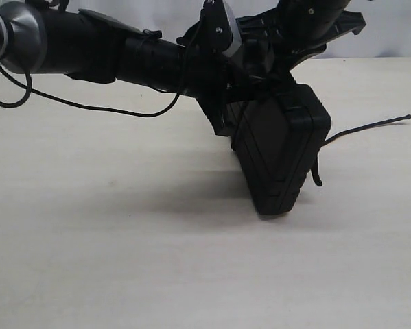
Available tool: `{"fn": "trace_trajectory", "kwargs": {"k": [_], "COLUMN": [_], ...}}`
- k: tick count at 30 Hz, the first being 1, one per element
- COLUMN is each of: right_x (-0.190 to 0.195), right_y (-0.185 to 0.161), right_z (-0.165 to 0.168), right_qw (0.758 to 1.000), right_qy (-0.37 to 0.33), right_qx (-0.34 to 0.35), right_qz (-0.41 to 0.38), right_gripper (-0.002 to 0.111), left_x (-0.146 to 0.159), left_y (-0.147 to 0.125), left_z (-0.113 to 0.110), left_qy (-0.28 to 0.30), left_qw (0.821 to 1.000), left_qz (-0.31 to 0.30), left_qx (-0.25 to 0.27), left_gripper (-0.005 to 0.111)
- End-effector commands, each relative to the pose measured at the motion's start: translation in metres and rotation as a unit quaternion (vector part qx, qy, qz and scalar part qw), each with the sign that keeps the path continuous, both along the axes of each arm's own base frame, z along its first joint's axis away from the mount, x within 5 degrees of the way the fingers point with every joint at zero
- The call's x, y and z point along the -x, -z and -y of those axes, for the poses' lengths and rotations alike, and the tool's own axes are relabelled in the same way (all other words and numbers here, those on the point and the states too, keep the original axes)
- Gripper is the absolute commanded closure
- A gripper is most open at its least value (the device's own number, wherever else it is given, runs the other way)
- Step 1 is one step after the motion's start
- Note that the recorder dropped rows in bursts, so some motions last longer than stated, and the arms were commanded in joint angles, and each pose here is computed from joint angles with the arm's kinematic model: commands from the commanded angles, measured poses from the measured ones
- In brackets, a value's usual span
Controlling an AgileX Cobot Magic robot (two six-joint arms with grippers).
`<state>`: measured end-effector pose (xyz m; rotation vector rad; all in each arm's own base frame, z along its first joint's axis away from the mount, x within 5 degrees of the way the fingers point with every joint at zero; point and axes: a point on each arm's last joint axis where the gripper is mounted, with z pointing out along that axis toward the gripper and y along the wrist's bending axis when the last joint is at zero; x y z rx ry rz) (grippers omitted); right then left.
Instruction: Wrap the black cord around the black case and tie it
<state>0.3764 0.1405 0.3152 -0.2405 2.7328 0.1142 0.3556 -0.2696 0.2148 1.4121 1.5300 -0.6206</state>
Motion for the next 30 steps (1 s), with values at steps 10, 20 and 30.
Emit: {"fn": "trace_trajectory", "kwargs": {"k": [10, 20, 30], "right_x": [-0.003, 0.014, 0.028], "right_y": [0.020, 0.044, 0.074], "right_z": [-0.006, -0.082, -0.137], "right_qw": [0.999, 0.991, 0.984], "right_qy": [-0.007, -0.059, -0.087], "right_qx": [-0.009, -0.098, -0.134], "right_qz": [-0.046, -0.070, -0.082], "right_gripper": [0.104, 0.104, 0.104], "left_x": [0.000, -0.027, -0.019], "left_y": [-0.041, -0.085, -0.082], "left_z": [-0.032, -0.165, -0.171], "left_qy": [-0.051, -0.254, -0.208], "left_qw": [0.996, 0.958, 0.963], "left_qz": [0.032, -0.128, -0.169], "left_qx": [-0.066, 0.015, 0.008], "left_gripper": [0.059, 0.059, 0.059]}}
